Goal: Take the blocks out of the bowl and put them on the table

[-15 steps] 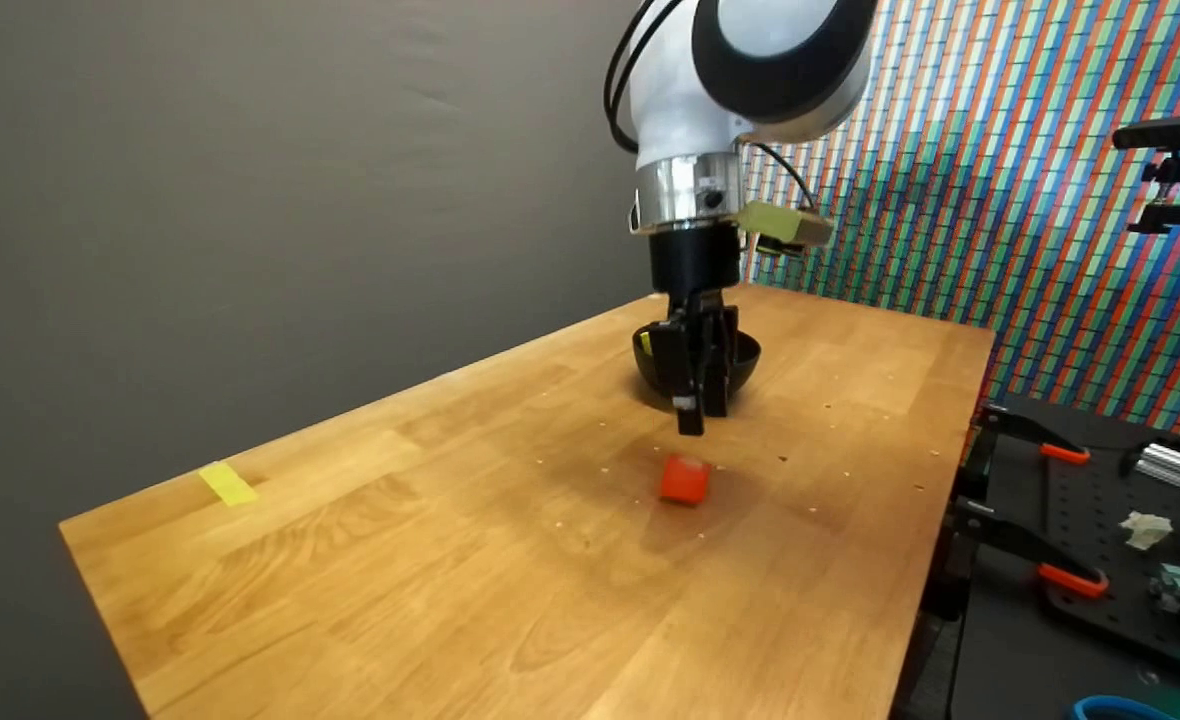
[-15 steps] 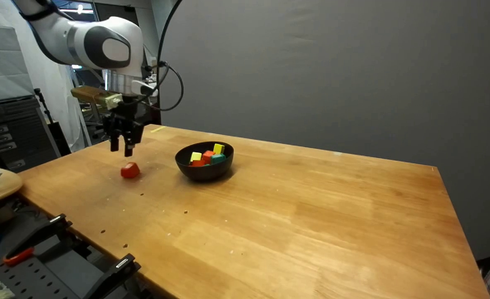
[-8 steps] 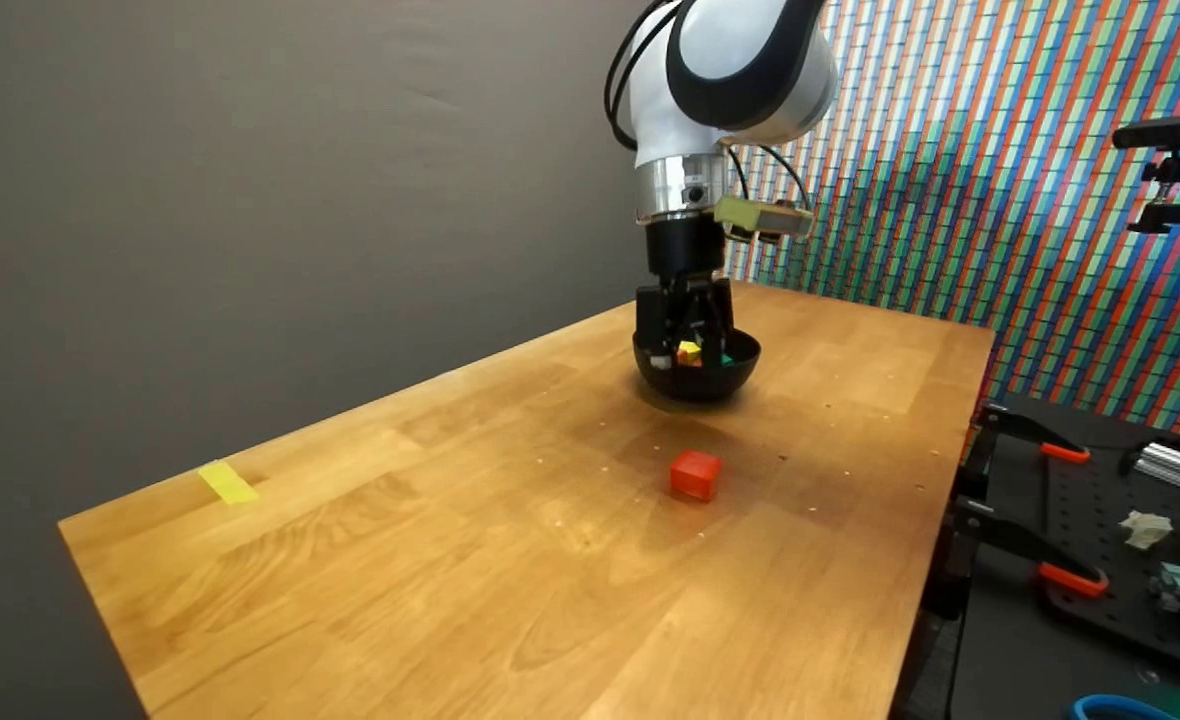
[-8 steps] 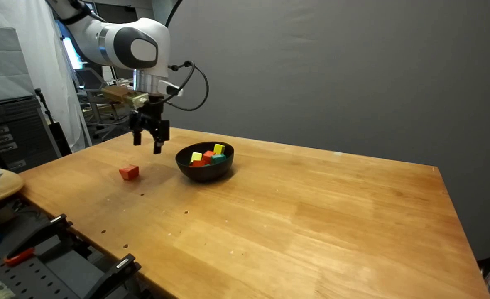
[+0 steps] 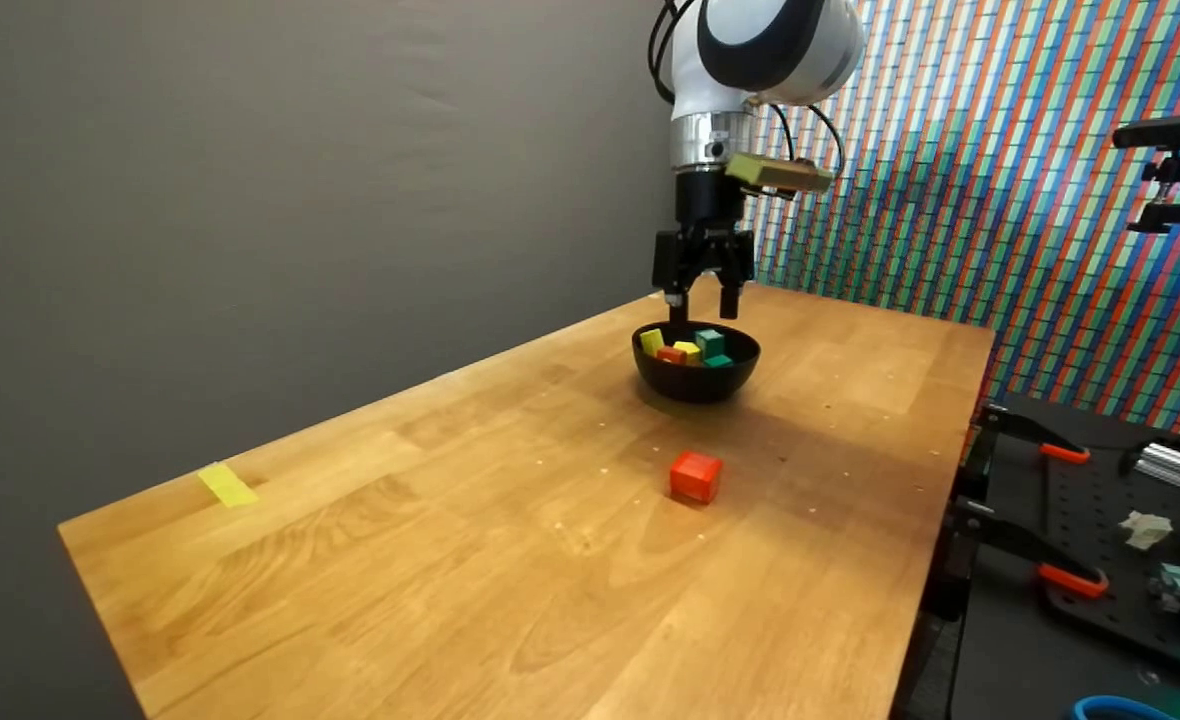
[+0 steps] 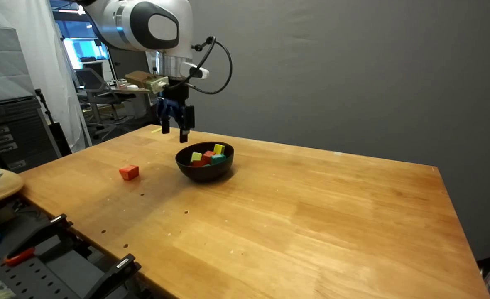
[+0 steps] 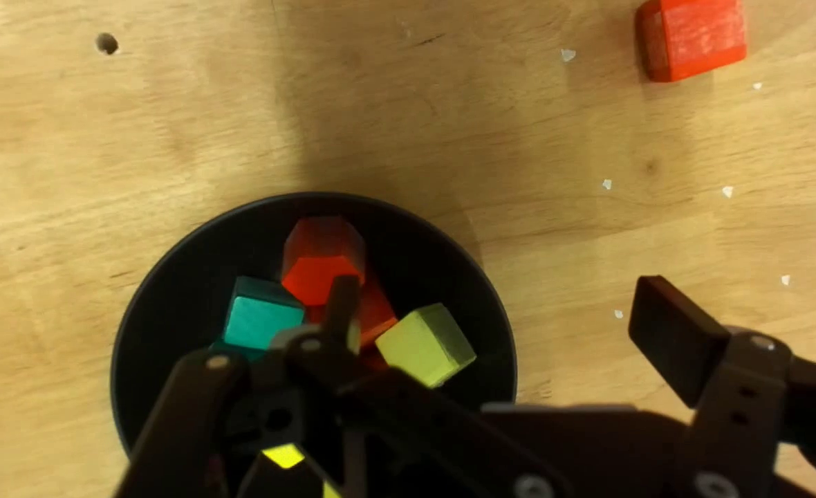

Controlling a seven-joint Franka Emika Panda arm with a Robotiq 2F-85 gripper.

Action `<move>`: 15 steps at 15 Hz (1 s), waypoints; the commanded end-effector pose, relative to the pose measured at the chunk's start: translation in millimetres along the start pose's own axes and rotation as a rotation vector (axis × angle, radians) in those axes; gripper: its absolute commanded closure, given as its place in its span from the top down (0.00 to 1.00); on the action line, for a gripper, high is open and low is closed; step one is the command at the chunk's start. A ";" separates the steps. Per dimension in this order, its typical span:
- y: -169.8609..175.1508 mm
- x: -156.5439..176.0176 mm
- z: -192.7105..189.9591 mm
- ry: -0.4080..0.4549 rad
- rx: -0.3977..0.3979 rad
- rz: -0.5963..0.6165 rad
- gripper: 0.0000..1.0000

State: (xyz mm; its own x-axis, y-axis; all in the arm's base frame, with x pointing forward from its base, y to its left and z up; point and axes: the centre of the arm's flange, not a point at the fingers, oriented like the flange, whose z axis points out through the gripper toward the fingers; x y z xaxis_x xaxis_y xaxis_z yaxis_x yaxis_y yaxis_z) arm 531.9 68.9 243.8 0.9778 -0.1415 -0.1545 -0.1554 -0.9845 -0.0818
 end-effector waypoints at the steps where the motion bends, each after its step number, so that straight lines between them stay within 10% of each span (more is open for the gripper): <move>1: 4.8 24.5 22.0 0.006 0.034 0.056 1.00; 15: 73.3 28.8 17.3 0.148 0.028 0.251 1.00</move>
State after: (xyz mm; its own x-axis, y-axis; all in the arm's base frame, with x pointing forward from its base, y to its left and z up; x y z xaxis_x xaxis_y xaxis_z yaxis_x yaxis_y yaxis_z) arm 552.8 2.8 216.1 0.9346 -0.3521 -0.0503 -0.3554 -0.9301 -0.0926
